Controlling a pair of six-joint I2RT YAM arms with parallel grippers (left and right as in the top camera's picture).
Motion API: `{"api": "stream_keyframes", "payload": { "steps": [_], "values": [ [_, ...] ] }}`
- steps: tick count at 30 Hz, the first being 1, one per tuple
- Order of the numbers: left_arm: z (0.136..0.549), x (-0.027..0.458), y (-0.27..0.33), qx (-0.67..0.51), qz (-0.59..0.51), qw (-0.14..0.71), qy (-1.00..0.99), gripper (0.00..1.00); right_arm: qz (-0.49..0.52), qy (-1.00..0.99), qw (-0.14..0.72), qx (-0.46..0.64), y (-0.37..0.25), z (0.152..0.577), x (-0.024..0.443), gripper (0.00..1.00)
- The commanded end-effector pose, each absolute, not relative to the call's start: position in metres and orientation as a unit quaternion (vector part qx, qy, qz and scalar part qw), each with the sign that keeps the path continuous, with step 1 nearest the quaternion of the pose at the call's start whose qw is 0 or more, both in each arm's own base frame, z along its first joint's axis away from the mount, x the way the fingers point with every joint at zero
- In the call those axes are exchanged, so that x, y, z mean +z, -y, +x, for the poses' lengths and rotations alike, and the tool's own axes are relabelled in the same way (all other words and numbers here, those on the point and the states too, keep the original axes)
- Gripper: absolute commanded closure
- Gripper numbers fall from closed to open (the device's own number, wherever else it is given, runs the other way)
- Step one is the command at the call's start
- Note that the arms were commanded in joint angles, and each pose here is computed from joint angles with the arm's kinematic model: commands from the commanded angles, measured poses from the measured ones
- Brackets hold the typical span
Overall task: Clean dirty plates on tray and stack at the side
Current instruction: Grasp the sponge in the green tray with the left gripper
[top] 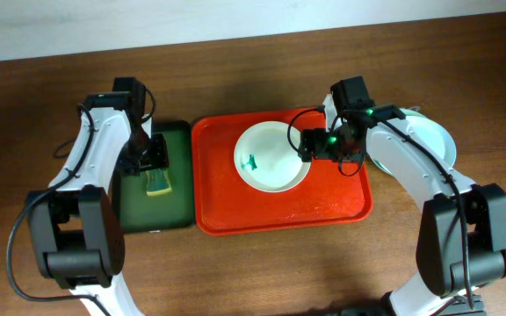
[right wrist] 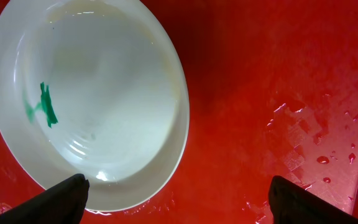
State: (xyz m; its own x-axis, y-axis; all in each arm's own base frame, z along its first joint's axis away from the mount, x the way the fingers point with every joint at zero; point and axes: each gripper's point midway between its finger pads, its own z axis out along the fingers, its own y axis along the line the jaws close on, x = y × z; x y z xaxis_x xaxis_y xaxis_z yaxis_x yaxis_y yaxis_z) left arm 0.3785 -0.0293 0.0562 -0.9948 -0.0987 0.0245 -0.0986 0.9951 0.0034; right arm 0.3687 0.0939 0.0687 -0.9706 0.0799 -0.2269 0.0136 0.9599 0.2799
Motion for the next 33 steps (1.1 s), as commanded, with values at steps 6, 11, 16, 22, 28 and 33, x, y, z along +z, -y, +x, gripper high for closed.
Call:
{"api": "stream_keyframes", "payload": {
  "steps": [6,11,16,22,28,33],
  "values": [
    [0.375,0.035,0.033,-0.010,0.037,0.016,0.999,0.44,0.017,-0.982,0.127,0.136,-0.095,0.374,0.072,0.06],
    [0.373,0.020,0.033,-0.009,0.049,0.009,0.999,0.44,0.017,-0.982,0.126,0.136,-0.095,0.374,0.072,0.07],
    [0.379,0.016,0.031,-0.015,0.049,-0.005,0.999,0.50,0.017,-0.983,0.126,0.136,-0.095,0.374,0.072,0.07],
    [0.380,0.015,0.031,-0.014,0.049,-0.007,0.999,0.61,0.017,-0.983,0.125,0.136,-0.095,0.373,0.072,0.07],
    [0.376,0.005,0.030,-0.016,0.049,-0.009,0.999,0.60,0.017,-0.983,0.125,0.136,-0.095,0.373,0.072,0.07],
    [0.380,0.004,0.031,-0.015,0.049,-0.017,0.999,0.98,0.017,-0.983,0.122,0.135,-0.094,0.372,0.072,0.07]
  ]
}}
